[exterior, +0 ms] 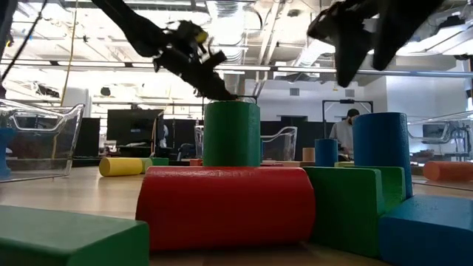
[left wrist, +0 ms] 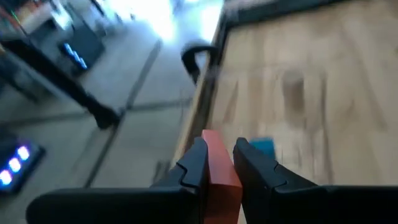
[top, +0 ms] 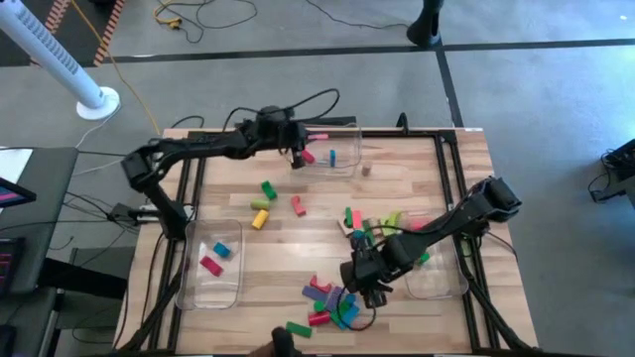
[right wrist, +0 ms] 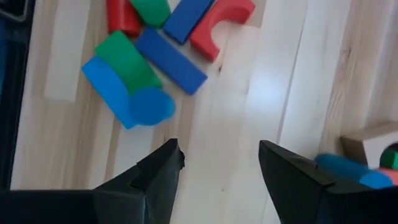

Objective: Sort blocks by size
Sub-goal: Put the orange rectangular block into the top transparent bin, then put the blue cylindrical block into the right transparent bin

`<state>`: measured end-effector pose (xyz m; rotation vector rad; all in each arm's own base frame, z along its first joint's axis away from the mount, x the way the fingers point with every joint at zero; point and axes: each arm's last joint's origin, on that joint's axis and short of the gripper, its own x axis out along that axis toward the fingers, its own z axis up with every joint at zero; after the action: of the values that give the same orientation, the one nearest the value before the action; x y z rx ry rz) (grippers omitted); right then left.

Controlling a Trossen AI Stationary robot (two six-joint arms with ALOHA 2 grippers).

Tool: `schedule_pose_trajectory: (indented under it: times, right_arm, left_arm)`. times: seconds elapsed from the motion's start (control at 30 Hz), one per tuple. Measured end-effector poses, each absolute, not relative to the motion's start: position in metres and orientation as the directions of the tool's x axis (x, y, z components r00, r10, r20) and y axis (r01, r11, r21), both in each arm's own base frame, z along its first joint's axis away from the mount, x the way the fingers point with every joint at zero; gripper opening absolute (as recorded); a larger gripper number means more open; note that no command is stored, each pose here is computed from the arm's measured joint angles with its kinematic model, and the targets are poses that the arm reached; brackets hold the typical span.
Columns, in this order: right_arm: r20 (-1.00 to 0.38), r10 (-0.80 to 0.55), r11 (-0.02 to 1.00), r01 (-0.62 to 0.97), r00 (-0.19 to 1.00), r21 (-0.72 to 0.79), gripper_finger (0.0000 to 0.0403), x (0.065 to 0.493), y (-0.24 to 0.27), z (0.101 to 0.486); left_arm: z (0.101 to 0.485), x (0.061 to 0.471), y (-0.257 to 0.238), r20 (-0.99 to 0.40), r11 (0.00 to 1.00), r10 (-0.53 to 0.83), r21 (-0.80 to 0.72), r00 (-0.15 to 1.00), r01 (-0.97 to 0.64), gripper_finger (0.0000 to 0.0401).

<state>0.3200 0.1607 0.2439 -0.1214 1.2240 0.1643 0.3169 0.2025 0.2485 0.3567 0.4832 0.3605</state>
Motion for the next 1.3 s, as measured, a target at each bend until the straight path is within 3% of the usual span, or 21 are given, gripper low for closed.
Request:
schedule_pose_trajectory:
  times: [0.17, 0.5, 0.77, 0.93, 1.3]
  right_arm:
    - [-0.941, -0.026, 0.983, -0.163, 0.338, -0.086, 0.0236, 0.305, 0.173, 0.248]
    - [-0.843, -0.143, 0.976, -0.070, 0.518, -0.208, 0.0212, 0.276, 0.183, 0.284]
    - [-0.816, -0.164, 0.975, -0.037, 0.554, -0.221, 0.0210, 0.272, 0.181, 0.292]
    - [-0.825, -0.180, 0.974, -0.023, 0.536, -0.227, 0.0210, 0.272, 0.178, 0.288]
    - [-0.829, -0.189, 0.976, 0.005, 0.527, -0.220, 0.0210, 0.271, 0.178, 0.287]
  left_arm:
    - [0.230, 0.319, 0.225, -0.469, 0.894, 0.424, 0.354, 0.775, -0.275, 0.0057]
    - [0.220, 0.313, 0.230, -0.530, 0.930, 0.363, 0.257, 0.766, -0.263, 0.0062]
    - [0.217, 0.313, 0.228, -0.559, 0.939, 0.343, 0.220, 0.755, -0.264, 0.0125]
    - [0.225, 0.312, 0.225, -0.539, 0.936, 0.351, 0.226, 0.766, -0.269, 0.0150]
    - [0.274, 0.303, 0.184, -0.491, 0.946, 0.303, 0.262, 0.817, -0.193, 0.0153]
